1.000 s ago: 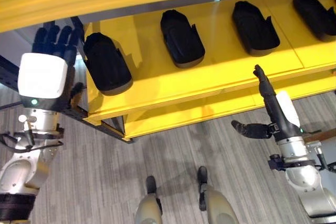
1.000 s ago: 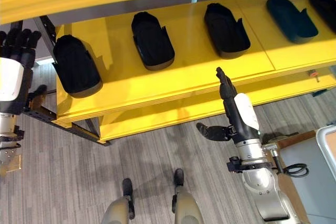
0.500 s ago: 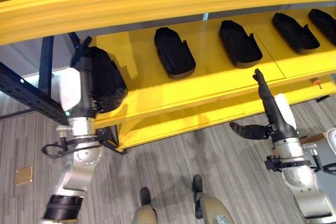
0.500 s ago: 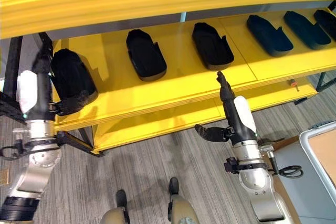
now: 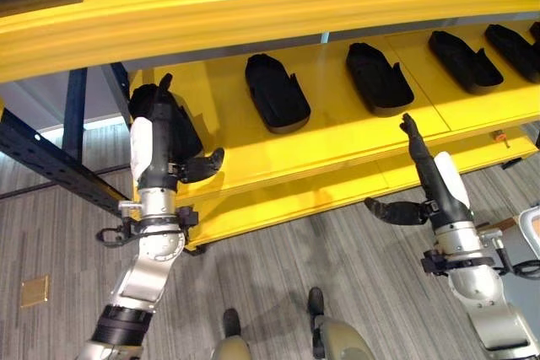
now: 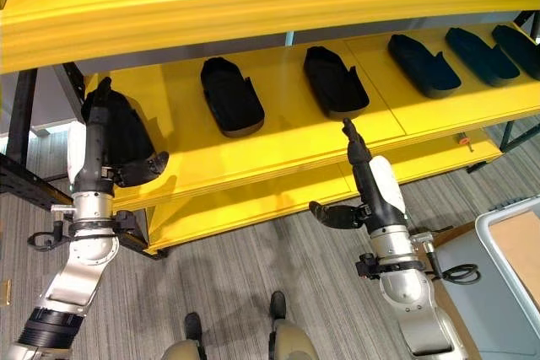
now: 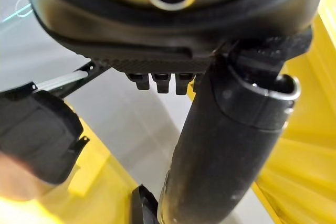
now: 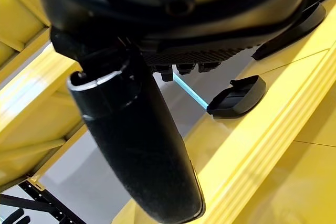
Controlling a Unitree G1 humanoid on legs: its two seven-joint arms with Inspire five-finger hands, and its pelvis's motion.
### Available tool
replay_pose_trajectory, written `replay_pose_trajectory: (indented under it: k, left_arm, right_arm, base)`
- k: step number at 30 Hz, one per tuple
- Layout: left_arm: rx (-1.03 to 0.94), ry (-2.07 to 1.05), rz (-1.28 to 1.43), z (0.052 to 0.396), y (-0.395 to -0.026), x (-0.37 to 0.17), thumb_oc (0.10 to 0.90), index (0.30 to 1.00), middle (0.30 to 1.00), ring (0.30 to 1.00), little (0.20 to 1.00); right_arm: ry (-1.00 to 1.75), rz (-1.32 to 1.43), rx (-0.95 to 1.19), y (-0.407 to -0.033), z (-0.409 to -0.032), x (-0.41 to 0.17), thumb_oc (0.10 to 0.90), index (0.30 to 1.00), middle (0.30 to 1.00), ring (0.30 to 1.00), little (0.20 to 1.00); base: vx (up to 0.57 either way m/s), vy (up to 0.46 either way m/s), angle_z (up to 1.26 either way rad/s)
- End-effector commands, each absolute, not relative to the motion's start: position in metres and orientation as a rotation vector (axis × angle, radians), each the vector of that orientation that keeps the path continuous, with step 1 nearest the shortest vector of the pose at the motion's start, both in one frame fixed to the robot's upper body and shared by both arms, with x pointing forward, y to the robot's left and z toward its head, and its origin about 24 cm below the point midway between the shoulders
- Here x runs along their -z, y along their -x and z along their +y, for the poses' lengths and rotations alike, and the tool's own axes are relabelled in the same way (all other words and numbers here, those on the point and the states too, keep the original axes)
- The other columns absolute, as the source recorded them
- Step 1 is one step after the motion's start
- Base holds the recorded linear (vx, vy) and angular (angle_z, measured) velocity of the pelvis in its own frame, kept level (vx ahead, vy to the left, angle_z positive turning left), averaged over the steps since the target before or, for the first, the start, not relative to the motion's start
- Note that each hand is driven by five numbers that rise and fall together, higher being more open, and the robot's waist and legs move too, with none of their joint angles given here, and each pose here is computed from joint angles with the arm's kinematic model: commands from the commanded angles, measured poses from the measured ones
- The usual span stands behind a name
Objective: Move parts from the plastic box to the shelf.
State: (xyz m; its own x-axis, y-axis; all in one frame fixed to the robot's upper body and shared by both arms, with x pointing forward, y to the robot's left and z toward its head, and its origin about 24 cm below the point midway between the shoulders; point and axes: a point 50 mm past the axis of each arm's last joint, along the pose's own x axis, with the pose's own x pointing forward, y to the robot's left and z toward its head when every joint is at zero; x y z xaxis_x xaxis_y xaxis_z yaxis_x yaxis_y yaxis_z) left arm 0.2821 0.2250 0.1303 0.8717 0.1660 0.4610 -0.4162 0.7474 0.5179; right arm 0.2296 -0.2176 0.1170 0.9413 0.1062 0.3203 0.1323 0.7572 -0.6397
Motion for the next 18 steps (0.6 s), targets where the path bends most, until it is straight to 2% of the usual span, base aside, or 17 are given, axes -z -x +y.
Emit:
replay_pose_trajectory:
  k: [1, 13, 14, 18]
  left_arm:
    - [-0.391, -0.691, -0.584, 0.22, -0.298, -0.167, 0.9, 1.0, 1.0, 1.0, 1.0]
    - [-0.525, -0.852, -0.558, 0.232, -0.319, -0.175, 0.9, 1.0, 1.0, 1.0, 1.0]
    - [-0.569, -0.968, -0.553, 0.24, -0.323, -0.177, 0.9, 1.0, 1.0, 1.0, 1.0]
    - [-0.606, -1.05, -0.541, 0.246, -0.327, -0.179, 0.9, 1.0, 1.0, 1.0, 1.0]
  right_arm:
    - [0.707, -0.589, 0.03, -0.23, -0.207, -0.158, 0.9, 1.0, 1.0, 1.0, 1.0]
    - [0.71, -0.604, 0.008, -0.23, -0.205, -0.16, 0.9, 1.0, 1.0, 1.0, 1.0]
    - [0.709, -0.617, -0.001, -0.229, -0.204, -0.161, 0.9, 1.0, 1.0, 1.0, 1.0]
    - [0.716, -0.627, -0.007, -0.228, -0.204, -0.162, 0.9, 1.0, 1.0, 1.0, 1.0]
  base:
    - [0.0, 0.0, 0.0]
    - [0.0, 0.0, 0.0]
    - [0.0, 0.0, 0.0]
    - [0.0, 0.0, 0.0]
